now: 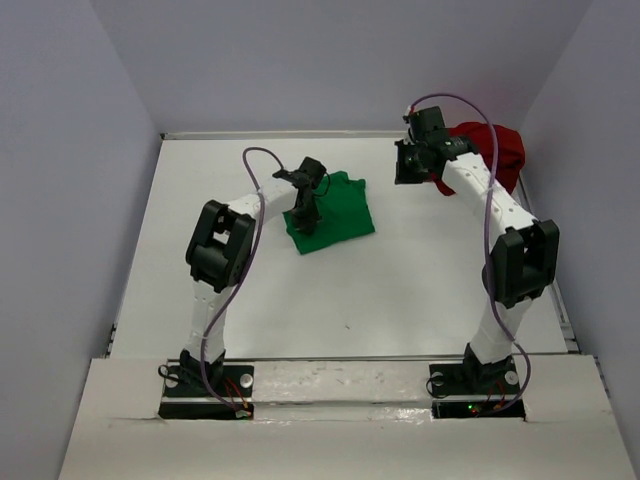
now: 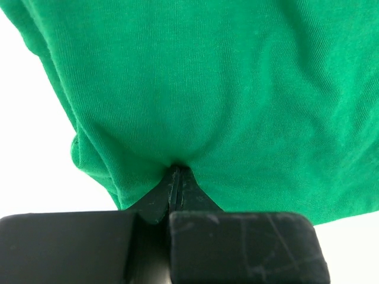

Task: Fold and stack the t-shirts
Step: Fold the tshirt

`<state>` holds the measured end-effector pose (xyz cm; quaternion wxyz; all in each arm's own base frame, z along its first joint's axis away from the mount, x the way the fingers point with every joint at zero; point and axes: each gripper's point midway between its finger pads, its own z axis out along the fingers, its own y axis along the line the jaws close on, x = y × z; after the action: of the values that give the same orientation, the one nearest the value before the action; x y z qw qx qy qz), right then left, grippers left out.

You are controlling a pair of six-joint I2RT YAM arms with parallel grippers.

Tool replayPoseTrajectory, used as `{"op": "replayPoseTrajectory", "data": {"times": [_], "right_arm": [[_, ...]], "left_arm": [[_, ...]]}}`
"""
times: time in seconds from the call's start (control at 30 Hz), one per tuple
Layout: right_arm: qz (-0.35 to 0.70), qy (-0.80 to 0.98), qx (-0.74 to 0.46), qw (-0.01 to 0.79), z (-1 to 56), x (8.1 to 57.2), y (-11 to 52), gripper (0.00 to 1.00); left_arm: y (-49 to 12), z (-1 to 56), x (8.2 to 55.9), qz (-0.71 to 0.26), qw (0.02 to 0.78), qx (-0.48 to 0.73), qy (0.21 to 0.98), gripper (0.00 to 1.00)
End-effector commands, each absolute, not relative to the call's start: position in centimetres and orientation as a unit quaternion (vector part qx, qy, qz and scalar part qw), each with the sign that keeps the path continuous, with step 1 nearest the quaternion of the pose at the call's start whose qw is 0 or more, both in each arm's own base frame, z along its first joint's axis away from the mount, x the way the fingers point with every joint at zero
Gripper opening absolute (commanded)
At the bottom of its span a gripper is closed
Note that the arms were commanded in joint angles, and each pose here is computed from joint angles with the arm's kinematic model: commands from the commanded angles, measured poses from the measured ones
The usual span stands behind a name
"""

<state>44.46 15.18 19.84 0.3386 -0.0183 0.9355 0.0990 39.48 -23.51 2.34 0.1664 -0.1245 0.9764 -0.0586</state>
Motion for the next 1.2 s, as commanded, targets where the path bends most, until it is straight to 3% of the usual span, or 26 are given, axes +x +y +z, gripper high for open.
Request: {"op": "replayPoseTrajectory", "data": {"times": [0.0,0.1,0.2,0.33,0.37,0.4,0.57,0.8,1.17], "right_arm": [[0.145,0.941,-0.052,0.3,15.9,45.0,17.7,0.0],[0.145,0.944,-0.068,0.287,14.5,45.1,18.8,0.0],[0.144,0.946,-0.076,0.281,14.0,45.4,19.4,0.0],[0.144,0.949,-0.099,0.263,13.1,45.1,21.1,0.0],[0.15,0.948,-0.112,0.259,13.0,44.7,22.0,0.0],[0.149,0.948,-0.113,0.256,12.8,44.8,22.0,0.0],[0.146,0.95,-0.142,0.236,11.3,43.9,24.4,0.0],[0.174,0.947,-0.153,0.224,11.0,43.7,25.9,0.0],[0.169,0.949,-0.171,0.204,8.3,44.1,27.1,0.0]], "left_arm": [[-19.8,0.4,37.0,0.015,0.143,-0.099,0.985,0.0],[-20.3,2.2,38.0,0.001,0.181,-0.092,0.979,0.0],[-20.4,3.7,38.4,-0.002,0.205,-0.09,0.975,0.1],[-20.1,5.5,39.1,0.017,0.23,-0.093,0.969,0.15],[-20.2,5.9,39.1,0.02,0.234,-0.09,0.968,0.21],[-20.0,6.1,39.2,0.023,0.238,-0.093,0.966,0.21],[-20.3,7.9,39.3,0.026,0.268,-0.094,0.958,0.51],[-20.3,9.6,39.6,0.022,0.289,-0.103,0.952,0.72],[-20.0,10.7,41.2,0.028,0.304,-0.111,0.946,0.74]]}}
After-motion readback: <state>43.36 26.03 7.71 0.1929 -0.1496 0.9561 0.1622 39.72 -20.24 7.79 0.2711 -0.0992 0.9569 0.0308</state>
